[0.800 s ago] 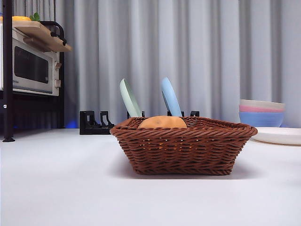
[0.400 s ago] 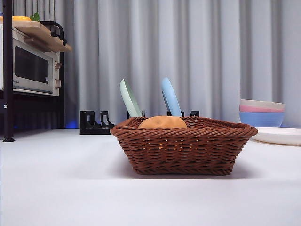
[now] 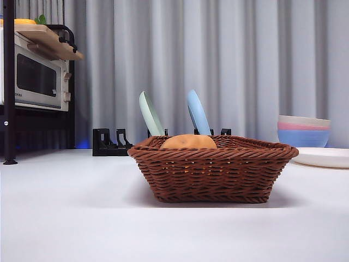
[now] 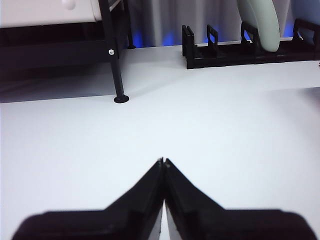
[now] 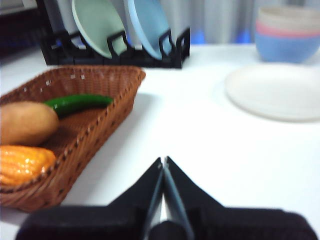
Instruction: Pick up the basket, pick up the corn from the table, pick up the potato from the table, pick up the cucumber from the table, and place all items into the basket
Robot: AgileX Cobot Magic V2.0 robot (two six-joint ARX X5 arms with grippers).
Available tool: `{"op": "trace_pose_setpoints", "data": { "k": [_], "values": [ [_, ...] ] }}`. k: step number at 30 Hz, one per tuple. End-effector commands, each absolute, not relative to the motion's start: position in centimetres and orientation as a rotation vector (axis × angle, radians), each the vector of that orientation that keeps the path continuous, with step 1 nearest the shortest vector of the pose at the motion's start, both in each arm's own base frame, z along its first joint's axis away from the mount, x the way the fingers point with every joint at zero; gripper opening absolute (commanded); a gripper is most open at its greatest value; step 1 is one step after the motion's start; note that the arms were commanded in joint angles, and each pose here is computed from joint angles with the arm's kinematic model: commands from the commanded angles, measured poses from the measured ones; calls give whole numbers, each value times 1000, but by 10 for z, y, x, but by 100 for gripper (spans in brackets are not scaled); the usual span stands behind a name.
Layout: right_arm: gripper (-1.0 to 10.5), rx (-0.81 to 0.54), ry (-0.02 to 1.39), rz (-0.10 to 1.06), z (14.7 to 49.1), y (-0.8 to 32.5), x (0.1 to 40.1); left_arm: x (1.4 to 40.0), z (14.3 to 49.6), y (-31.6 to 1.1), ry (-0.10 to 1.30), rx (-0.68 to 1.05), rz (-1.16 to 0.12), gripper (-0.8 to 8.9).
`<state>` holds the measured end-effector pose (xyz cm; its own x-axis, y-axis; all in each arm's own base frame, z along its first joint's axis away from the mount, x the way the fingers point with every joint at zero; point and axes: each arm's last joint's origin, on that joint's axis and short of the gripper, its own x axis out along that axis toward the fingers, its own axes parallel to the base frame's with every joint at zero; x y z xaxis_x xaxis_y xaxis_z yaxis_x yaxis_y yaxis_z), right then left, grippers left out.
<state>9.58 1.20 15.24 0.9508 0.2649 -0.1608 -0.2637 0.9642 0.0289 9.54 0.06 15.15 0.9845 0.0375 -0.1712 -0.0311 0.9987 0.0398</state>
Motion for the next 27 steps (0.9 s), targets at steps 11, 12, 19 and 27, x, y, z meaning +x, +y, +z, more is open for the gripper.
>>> {"op": "trace_pose_setpoints", "data": {
  "k": [11,12,19,27],
  "values": [
    [2,76,223,257,146,12,97,96,147,1,180,30,39,-3],
    [2,76,223,257,146,12,97,96,147,1,180,30,40,-3],
    [2,76,223,257,146,12,97,96,147,1,180,30,40,-4],
    [2,76,223,257,146,12,97,96,147,1,180,31,40,-4]
  ]
}}
